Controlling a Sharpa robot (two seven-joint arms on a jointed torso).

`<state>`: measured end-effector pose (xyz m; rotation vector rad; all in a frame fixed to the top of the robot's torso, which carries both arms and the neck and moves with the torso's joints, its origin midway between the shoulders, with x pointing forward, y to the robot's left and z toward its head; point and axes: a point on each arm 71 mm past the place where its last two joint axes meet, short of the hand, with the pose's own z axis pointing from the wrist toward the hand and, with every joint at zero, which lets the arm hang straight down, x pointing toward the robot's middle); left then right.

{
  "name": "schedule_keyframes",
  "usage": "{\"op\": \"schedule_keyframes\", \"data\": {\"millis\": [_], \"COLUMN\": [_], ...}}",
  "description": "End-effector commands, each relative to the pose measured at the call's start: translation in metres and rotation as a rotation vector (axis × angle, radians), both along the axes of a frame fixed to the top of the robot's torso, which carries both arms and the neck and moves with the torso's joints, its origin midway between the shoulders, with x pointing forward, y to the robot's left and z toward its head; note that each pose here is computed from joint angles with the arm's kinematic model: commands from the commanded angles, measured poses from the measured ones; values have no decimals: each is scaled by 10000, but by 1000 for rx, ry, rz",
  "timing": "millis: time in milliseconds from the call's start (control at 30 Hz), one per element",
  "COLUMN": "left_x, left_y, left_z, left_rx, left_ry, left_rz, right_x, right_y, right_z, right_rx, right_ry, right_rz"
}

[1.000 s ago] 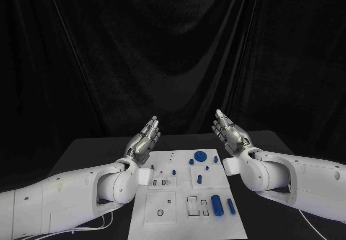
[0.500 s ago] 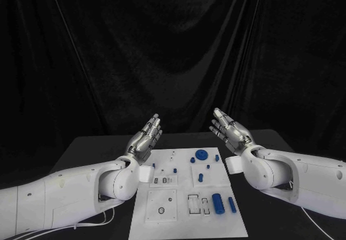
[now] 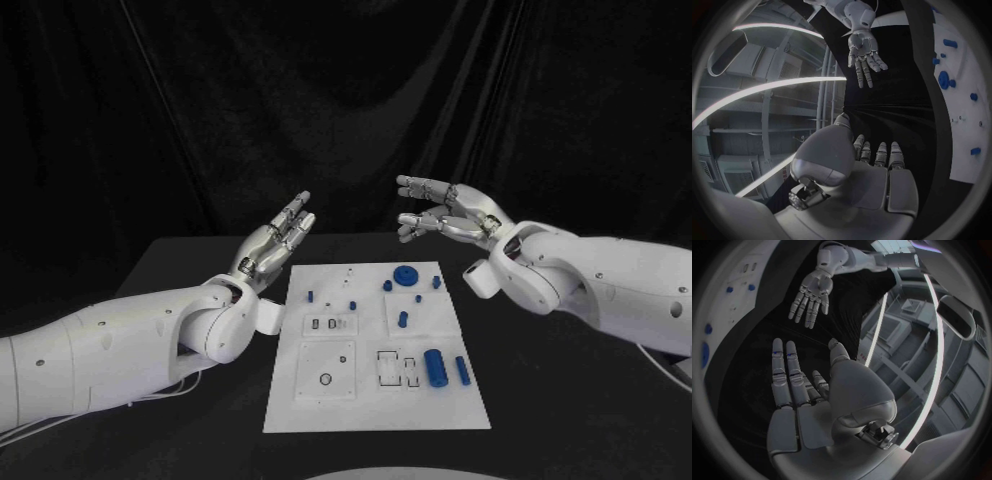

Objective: Assemble the parts on the task board

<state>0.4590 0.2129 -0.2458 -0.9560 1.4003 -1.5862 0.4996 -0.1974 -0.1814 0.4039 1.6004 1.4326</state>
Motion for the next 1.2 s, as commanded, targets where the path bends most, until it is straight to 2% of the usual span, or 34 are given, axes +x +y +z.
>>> {"op": "schedule_keyframes", "data": {"millis": [33,67,167,200,333,500,633,833,1200], "left_x": [-72,-82,-98,-101,-126,-189,-244,-302,-364], "left_y": [13,46,95,103,123,164,229,298,336], "left_z": [158,163,171,173,202,260,296,332,359], "left_rx": [4,12,21,23,23,10,5,1,-9], "left_ry": [-251,-257,-266,-268,-273,-273,-267,-253,-236], "left_rz": [-55,-55,-55,-56,-61,-74,-76,-80,-93], "right_x": [49,89,144,149,167,140,104,87,106], "right_y": [31,26,22,22,36,98,134,133,184], "right_z": [21,90,227,247,412,486,499,503,498], "right_rx": [-424,-509,-652,-673,-855,-997,-1057,-1101,-1112], "right_ry": [-149,-204,-310,-327,-476,-576,-609,-622,-666], "right_rz": [87,85,76,75,65,70,76,70,77]}}
